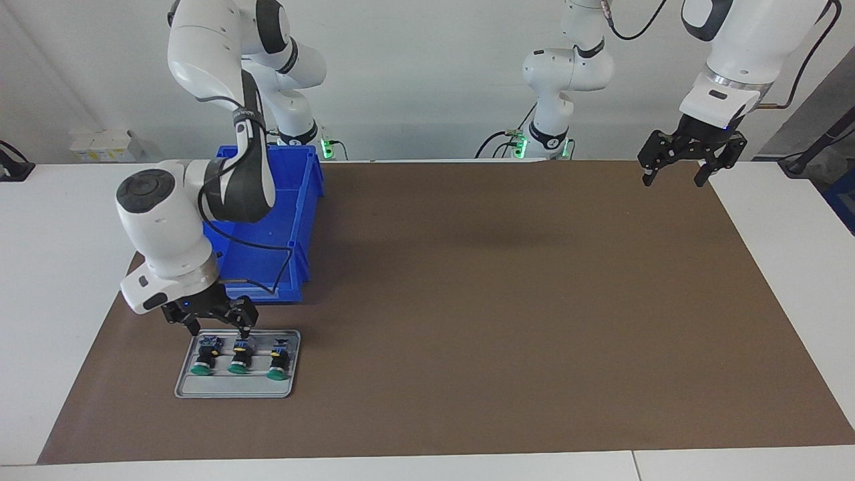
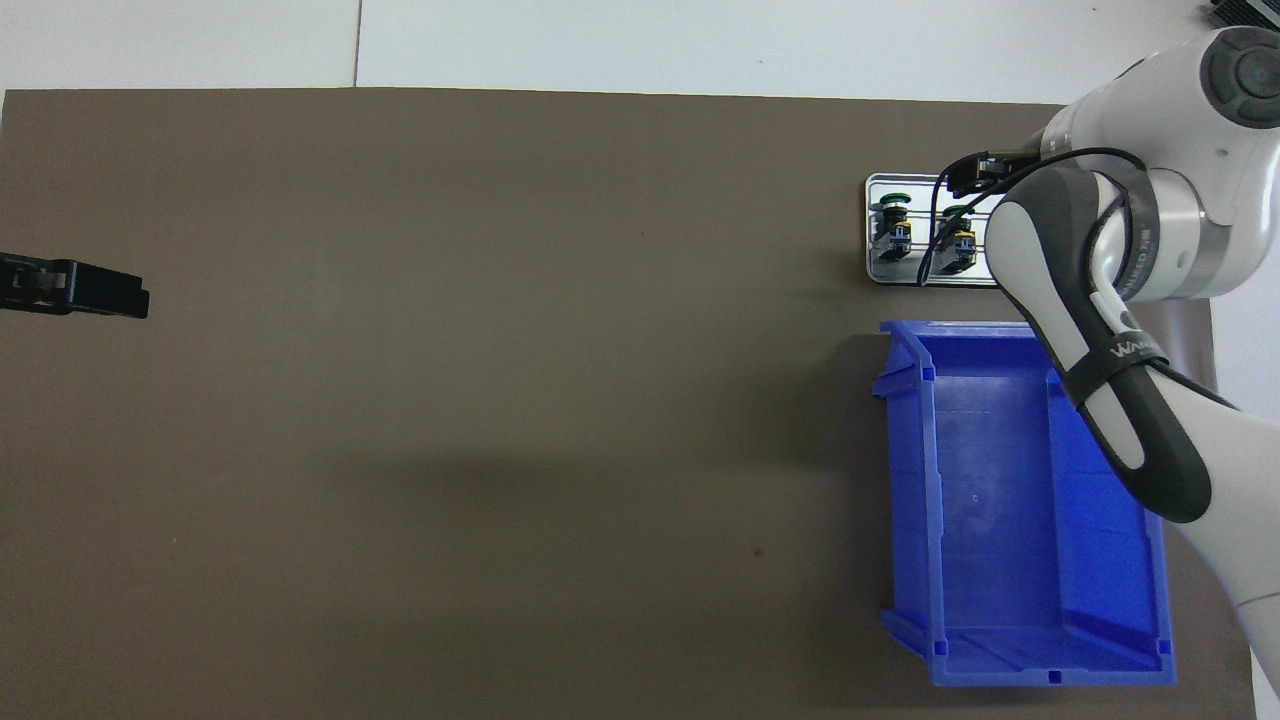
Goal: Place and press button with both arms
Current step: 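Reach the right gripper to the metal tray and grasp a button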
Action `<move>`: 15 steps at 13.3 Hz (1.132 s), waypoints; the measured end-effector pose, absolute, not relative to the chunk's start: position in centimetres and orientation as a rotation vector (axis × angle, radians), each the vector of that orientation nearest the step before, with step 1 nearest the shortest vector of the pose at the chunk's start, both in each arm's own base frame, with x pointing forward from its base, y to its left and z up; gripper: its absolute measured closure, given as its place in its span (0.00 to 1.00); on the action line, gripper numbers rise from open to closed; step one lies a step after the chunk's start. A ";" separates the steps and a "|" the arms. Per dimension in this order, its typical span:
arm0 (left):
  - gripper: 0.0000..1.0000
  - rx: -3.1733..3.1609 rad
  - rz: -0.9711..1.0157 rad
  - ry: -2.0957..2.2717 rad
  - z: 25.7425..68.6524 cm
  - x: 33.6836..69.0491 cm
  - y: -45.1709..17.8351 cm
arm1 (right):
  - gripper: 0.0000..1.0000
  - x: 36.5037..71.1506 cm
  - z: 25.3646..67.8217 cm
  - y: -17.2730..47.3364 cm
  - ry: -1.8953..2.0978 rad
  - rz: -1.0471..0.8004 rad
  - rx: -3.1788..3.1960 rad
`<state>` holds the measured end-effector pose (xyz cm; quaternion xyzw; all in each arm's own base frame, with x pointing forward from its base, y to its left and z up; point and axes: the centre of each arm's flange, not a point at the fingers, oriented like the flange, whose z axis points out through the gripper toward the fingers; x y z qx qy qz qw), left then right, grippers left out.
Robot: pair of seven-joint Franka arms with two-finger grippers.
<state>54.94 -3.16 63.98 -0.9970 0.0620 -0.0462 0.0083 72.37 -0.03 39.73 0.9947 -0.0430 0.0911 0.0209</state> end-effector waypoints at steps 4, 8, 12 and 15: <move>0.00 -3.116 -0.144 0.194 64.0 54.9 -3.2 | 0.02 73.0 35.3 -1.1 -0.177 0.299 3.110; 0.00 -3.116 -0.144 0.194 64.0 54.9 -3.2 | 0.11 71.5 31.1 -1.5 -0.109 0.271 3.110; 0.00 -3.116 -0.145 0.194 64.0 54.9 -3.2 | 0.23 70.9 30.0 -2.4 -0.083 0.236 3.111; 0.00 -3.116 -0.145 0.194 64.0 54.9 -3.2 | 0.30 70.5 29.6 -2.4 -0.092 0.219 3.119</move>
